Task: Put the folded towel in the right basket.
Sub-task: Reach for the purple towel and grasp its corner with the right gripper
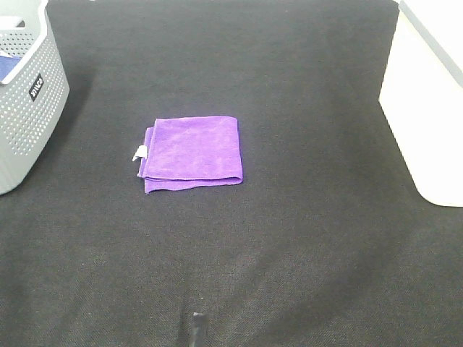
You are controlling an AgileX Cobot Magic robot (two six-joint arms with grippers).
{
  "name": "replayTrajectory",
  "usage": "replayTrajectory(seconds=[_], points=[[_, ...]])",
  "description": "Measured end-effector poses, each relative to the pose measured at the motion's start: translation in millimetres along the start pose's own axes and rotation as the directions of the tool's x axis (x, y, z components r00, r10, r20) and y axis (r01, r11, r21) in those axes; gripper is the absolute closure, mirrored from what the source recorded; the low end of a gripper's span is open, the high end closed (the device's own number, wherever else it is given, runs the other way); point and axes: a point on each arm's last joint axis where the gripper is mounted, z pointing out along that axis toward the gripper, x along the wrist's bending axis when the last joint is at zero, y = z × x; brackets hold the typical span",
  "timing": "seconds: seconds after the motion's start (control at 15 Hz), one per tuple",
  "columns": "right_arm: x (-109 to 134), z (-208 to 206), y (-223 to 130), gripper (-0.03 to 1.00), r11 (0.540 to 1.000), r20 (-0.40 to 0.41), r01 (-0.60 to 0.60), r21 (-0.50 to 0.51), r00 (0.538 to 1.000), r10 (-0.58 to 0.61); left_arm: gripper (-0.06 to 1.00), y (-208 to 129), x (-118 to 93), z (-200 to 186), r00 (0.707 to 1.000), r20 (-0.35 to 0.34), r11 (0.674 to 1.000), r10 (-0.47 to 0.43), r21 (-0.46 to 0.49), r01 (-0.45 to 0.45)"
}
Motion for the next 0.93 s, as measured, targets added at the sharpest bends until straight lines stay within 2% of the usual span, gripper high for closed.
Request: replayTrajectory(seconds=[0.93], points=[[0.0,0.0,0.0,-0.01,1.000,0.000,0.000,0.000,1.000,0.000,-0.04,0.0,0.0,0.0,1.000,0.000,1.000,0.000,0.000,0.000]])
